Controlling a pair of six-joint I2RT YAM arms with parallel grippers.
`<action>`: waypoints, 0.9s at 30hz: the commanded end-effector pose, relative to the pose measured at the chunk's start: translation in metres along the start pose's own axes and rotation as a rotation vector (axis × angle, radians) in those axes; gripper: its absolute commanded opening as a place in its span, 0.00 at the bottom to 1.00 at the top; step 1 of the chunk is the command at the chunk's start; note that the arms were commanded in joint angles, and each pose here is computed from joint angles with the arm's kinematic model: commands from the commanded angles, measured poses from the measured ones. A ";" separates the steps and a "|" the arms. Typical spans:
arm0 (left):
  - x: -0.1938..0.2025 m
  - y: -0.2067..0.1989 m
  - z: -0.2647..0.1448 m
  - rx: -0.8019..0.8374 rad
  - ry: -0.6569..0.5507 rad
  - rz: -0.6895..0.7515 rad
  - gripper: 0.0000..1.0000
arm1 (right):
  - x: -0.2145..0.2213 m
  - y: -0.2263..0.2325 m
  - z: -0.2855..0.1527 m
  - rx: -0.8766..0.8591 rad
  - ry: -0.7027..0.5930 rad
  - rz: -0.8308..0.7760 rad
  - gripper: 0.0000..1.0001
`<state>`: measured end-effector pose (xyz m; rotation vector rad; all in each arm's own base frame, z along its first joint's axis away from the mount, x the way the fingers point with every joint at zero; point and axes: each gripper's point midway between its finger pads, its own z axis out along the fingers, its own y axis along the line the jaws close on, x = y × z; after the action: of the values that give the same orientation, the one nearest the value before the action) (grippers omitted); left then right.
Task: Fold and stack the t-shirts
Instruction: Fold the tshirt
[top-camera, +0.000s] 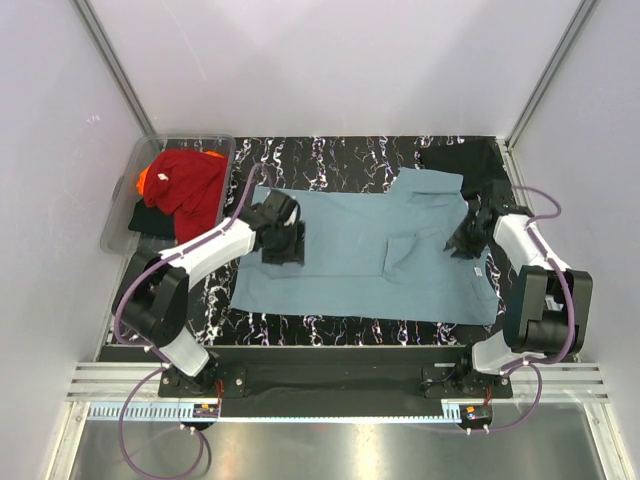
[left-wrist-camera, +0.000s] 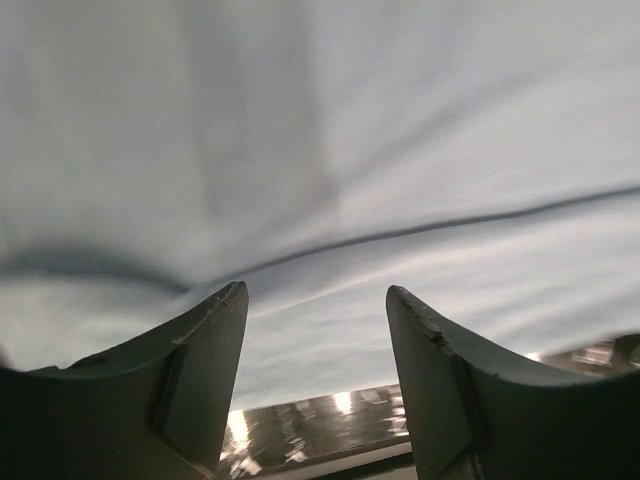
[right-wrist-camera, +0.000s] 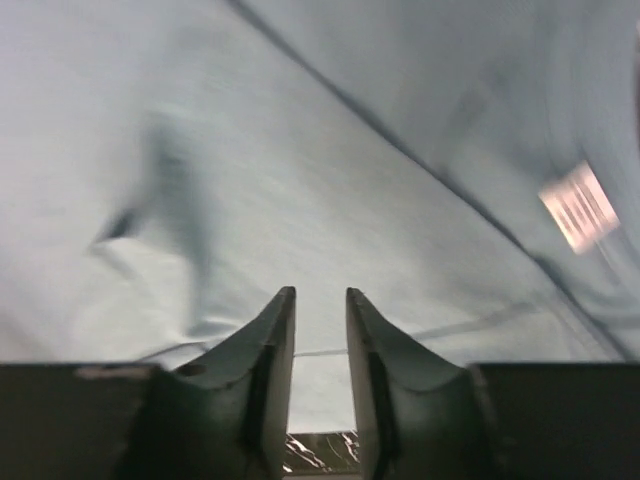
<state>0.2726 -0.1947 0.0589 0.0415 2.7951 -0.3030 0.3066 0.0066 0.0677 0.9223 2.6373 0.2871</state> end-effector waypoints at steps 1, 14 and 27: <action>-0.062 -0.074 -0.044 0.282 -0.191 0.125 0.63 | -0.050 0.054 -0.024 -0.221 -0.142 -0.178 0.36; -0.099 -0.187 -0.037 0.716 -0.230 0.254 0.63 | -0.097 0.083 0.017 -0.289 -0.100 -0.402 0.55; -0.096 -0.237 0.022 0.785 -0.159 0.318 0.63 | -0.095 0.064 0.055 -0.214 -0.014 -0.473 0.51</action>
<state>0.3419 -0.4051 0.0845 0.5256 2.4458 -1.1234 0.4286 0.0066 0.0508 0.2794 2.6586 0.4590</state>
